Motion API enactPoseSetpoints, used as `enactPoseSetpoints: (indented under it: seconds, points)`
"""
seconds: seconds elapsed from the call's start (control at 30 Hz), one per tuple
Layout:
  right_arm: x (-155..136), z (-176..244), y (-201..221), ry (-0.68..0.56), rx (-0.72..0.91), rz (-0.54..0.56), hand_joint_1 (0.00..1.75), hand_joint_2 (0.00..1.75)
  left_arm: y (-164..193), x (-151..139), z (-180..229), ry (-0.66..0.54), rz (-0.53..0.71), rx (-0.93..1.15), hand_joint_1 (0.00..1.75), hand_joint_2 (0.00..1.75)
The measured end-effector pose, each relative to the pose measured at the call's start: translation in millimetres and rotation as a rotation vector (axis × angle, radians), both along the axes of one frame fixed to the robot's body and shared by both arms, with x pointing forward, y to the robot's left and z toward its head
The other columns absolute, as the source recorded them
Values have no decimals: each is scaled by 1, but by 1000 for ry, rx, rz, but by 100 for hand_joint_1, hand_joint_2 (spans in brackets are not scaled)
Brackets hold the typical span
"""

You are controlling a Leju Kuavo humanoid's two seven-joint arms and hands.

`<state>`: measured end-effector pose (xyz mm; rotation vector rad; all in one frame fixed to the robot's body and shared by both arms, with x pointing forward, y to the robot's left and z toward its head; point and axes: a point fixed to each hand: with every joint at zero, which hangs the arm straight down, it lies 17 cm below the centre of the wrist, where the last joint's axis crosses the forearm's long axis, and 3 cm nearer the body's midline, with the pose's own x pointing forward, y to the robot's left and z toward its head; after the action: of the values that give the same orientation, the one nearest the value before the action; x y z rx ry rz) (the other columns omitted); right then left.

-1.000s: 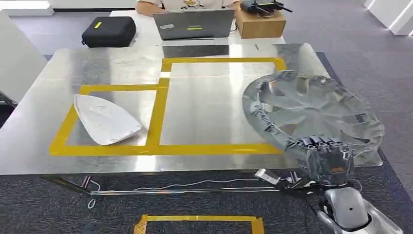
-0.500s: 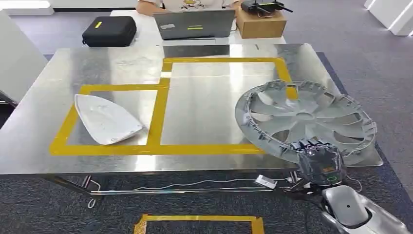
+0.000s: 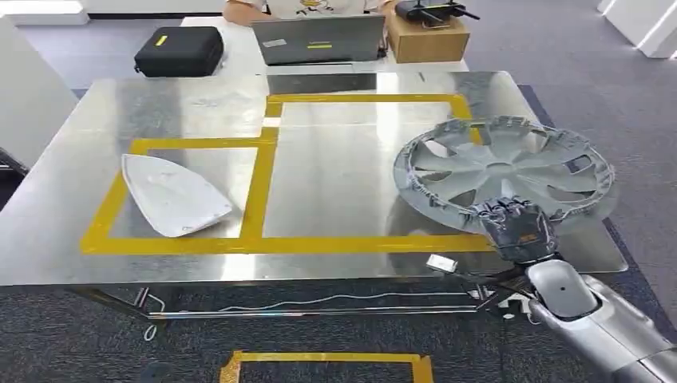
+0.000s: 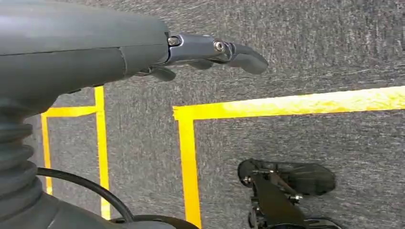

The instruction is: Take the parts from the cabinet and place them on the table.

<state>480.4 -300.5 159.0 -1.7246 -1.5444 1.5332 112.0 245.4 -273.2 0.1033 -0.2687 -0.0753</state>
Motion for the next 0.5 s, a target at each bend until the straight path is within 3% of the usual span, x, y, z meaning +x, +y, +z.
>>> enactPoseSetpoints:
  seconds: [0.5]
  points:
    - [24, 0, 31, -14, 33, 58, 175, 175, 1, 2, 0, 6, -44, 15, 0, 175]
